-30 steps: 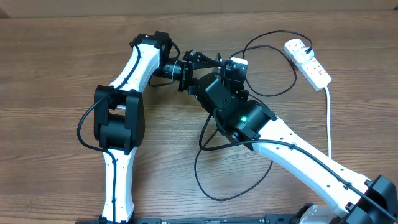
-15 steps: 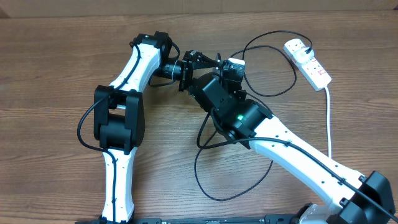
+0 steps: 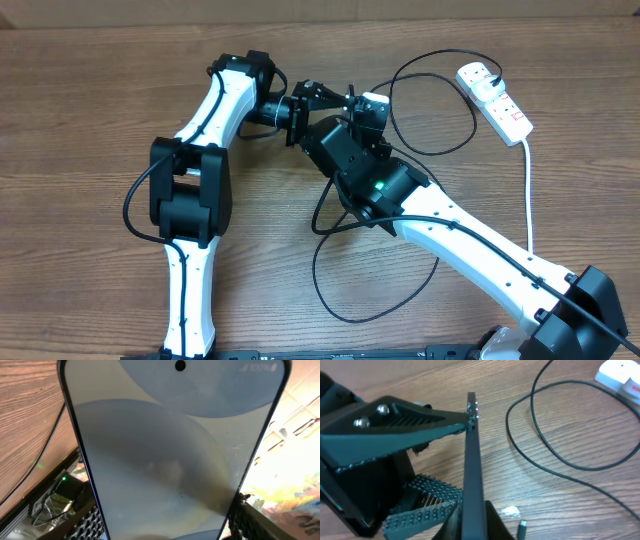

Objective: Plug charger to phone and switch on socket

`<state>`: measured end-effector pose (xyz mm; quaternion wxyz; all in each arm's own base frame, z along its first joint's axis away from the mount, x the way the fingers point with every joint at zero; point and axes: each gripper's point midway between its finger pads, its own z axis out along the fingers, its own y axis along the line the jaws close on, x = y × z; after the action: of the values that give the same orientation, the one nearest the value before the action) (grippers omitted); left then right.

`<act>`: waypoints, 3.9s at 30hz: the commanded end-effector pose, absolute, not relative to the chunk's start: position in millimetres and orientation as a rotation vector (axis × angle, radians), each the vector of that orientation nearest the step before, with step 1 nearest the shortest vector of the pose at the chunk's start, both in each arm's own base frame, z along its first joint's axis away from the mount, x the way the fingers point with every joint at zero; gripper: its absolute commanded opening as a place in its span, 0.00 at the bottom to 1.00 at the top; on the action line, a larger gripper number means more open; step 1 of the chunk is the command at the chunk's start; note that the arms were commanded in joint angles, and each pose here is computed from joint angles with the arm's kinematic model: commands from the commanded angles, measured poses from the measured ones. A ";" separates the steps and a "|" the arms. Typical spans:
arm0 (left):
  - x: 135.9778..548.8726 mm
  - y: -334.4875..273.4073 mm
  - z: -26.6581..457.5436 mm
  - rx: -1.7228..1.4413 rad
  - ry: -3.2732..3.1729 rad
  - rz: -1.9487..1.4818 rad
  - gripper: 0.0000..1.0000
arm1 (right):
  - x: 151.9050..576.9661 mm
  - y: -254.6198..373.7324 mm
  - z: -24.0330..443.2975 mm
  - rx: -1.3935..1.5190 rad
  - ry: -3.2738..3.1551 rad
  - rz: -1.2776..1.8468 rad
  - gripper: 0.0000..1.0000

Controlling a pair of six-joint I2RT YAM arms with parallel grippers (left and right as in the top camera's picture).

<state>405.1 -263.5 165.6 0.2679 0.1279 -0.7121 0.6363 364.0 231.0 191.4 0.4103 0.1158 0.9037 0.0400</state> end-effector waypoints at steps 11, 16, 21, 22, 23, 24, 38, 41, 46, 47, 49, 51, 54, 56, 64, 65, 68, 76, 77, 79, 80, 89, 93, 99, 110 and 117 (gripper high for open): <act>412.3 -262.6 177.9 0.340 -1.868 1.776 0.66 | 374.0 216.8 208.9 0.702 2.097 0.207 0.04; 412.3 -262.6 177.9 0.340 -1.867 1.775 0.67 | 374.7 214.0 211.1 0.974 1.987 0.339 0.04; 412.4 -262.6 177.8 0.350 -1.863 1.768 0.70 | 375.2 212.2 212.8 1.328 1.807 0.534 0.04; 412.6 -262.6 177.7 0.361 -1.856 1.759 0.70 | 375.0 212.5 213.2 1.391 1.769 0.571 0.04; 412.7 -262.6 177.7 0.371 -1.851 1.751 0.71 | 374.6 213.8 212.4 1.443 1.745 0.604 0.04; 412.9 -262.7 177.7 0.376 -1.848 1.748 0.71 | 373.8 216.3 210.9 1.481 1.738 0.632 0.04; 413.3 -262.8 177.5 0.385 -1.844 1.740 0.46 | 364.5 243.9 199.0 1.760 1.733 0.845 0.04; 413.5 -262.8 176.9 0.383 -1.848 1.739 0.43 | 364.8 244.0 199.9 1.804 1.697 0.868 0.04; 414.3 -263.0 174.2 0.372 -1.871 1.737 0.30 | 368.9 248.0 208.2 1.812 1.665 0.927 0.04; 414.3 -263.0 174.2 0.372 -1.871 1.736 0.25 | 368.7 247.9 208.6 1.811 1.665 0.928 0.04; 414.4 -263.0 174.2 0.385 -1.864 1.727 0.16 | 368.6 248.5 208.3 1.812 1.668 0.929 0.04; 414.4 -263.0 174.2 0.392 -1.860 1.722 0.08 | 368.5 248.3 208.2 1.812 1.668 0.928 0.09; 414.4 -263.0 174.2 0.397 -1.857 1.718 0.04 | 368.0 247.8 207.5 1.799 1.681 0.917 0.10; 414.5 -263.0 174.2 0.395 -1.858 1.719 0.04 | 368.2 247.8 207.7 1.752 1.714 0.898 0.18; 422.8 -263.1 164.7 0.320 -1.964 1.745 0.04 | 365.8 242.4 227.4 1.347 1.921 0.766 1.00; 425.7 -261.4 158.7 0.313 -2.012 1.732 0.04 | 364.4 239.9 236.5 1.259 1.945 0.746 1.00; 437.0 -249.2 132.1 0.331 -2.202 1.635 0.04 | 356.9 233.5 262.6 0.983 2.016 0.680 1.00; 445.7 -228.7 139.9 0.037 -2.446 1.731 0.04 | 324.8 218.0 305.6 0.349 2.167 0.583 0.97; 444.9 -228.1 148.3 -0.022 -2.474 1.753 0.04 | 323.0 221.9 303.5 0.291 2.206 0.627 0.94; 442.8 -226.3 163.5 -0.111 -2.542 1.759 0.04 | 321.4 223.8 297.3 0.257 2.279 0.711 0.93; 441.5 -223.5 171.1 -0.154 -2.603 1.732 0.04 | 321.0 224.1 292.7 0.240 2.329 0.773 0.92; 454.7 -133.8 220.9 0.017 -3.459 0.715 0.04 | 341.3 194.8 213.3 0.375 2.674 0.879 0.88; 451.5 -93.3 219.7 0.342 -3.517 0.353 0.04 | 344.7 197.6 176.5 0.455 2.752 0.752 0.66; 442.6 -87.9 207.3 0.376 -3.457 0.303 0.04 | 333.0 188.0 104.8 0.794 2.894 0.426 0.51; 441.8 -87.8 206.4 0.375 -3.452 0.300 0.04 | 314.2 204.2 35.8 0.841 3.020 0.181 0.41; 441.8 -88.5 206.5 0.373 -3.451 0.305 0.04 | 315.6 213.9 19.4 0.820 3.026 0.170 0.38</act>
<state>440.0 -90.0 201.6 -0.1622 0.0990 -0.9780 0.0862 314.3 209.9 25.8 -0.0062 0.2597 0.9636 0.0628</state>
